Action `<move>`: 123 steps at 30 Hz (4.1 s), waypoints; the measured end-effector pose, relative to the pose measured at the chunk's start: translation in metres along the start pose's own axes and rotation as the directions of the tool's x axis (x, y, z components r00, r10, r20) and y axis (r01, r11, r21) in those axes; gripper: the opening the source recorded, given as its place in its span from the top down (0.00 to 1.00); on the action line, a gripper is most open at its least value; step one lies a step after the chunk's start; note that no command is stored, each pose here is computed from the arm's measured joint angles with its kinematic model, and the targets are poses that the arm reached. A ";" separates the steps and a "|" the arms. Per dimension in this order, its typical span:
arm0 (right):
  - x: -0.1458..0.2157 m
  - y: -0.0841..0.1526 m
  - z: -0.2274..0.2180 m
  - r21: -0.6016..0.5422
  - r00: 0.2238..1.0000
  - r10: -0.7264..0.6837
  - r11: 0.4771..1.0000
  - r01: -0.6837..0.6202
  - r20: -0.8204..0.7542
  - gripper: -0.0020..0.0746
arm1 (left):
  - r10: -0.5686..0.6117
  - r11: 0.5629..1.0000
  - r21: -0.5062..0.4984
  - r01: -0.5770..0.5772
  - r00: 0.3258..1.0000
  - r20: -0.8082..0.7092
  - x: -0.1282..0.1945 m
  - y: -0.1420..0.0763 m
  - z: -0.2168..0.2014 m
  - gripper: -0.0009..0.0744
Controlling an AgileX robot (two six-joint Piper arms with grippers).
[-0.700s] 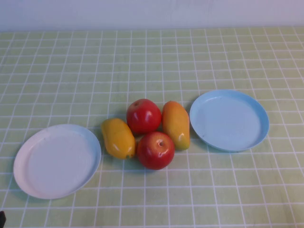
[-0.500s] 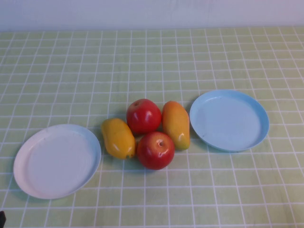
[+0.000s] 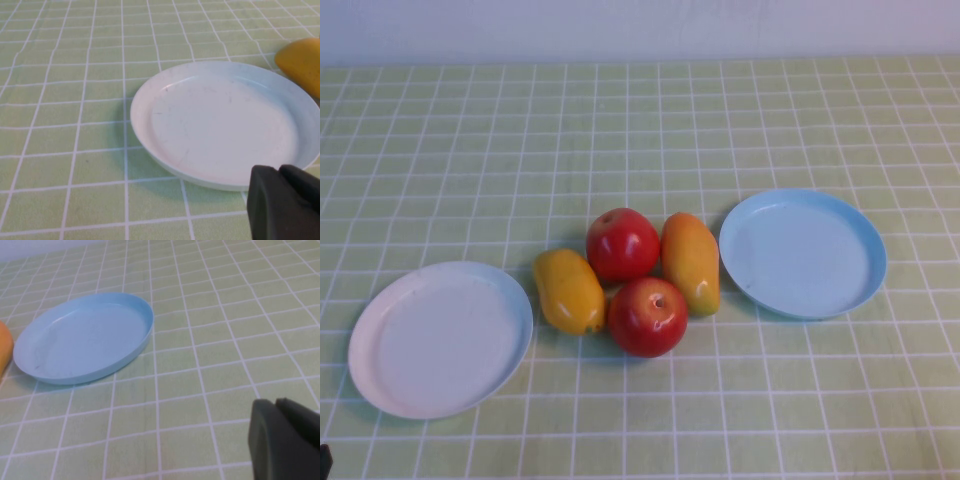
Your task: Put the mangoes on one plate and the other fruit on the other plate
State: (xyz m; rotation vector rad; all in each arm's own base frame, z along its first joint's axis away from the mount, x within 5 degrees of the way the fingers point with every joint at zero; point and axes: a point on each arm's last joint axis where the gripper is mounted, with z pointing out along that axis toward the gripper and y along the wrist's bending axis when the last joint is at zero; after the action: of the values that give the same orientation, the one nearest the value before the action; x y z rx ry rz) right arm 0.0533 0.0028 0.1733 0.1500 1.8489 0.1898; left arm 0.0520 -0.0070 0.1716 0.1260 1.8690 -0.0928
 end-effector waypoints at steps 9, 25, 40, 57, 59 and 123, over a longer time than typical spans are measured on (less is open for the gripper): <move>0.000 0.000 0.000 0.000 1.000 0.000 1.000 0.000 0.000 1.00 | 0.000 1.000 0.000 0.000 1.000 0.000 0.000 0.000 0.000 1.00; 0.000 0.000 0.000 0.000 1.000 0.000 1.000 0.000 0.000 0.99 | -0.421 0.906 0.122 0.405 0.888 0.186 -0.020 -0.003 -0.002 1.00; 0.000 0.000 0.000 0.000 1.000 0.000 1.000 0.000 0.000 0.99 | -0.478 0.876 0.156 0.457 0.865 0.150 -0.078 -0.006 -0.018 1.00; 0.000 0.000 0.000 0.000 1.000 0.000 1.000 0.000 0.000 1.00 | 0.327 0.845 0.533 -0.037 0.824 -0.463 -0.202 -0.051 0.095 1.00; 0.000 0.000 0.000 0.000 1.000 0.000 1.000 0.000 0.000 0.99 | 0.432 0.803 0.585 -0.115 0.788 -0.438 -0.207 -0.064 0.109 1.00; 0.000 0.000 0.000 0.000 1.000 0.000 1.000 0.000 0.000 0.99 | 0.988 0.129 0.847 -0.515 0.139 -0.065 -0.151 -0.247 0.240 0.27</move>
State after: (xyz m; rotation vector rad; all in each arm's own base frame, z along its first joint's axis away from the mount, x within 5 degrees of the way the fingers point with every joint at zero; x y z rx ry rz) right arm 0.0533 0.0028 0.1733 0.1500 1.8489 0.1898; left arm 0.2903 -0.2889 0.2445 2.0560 2.0233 0.1289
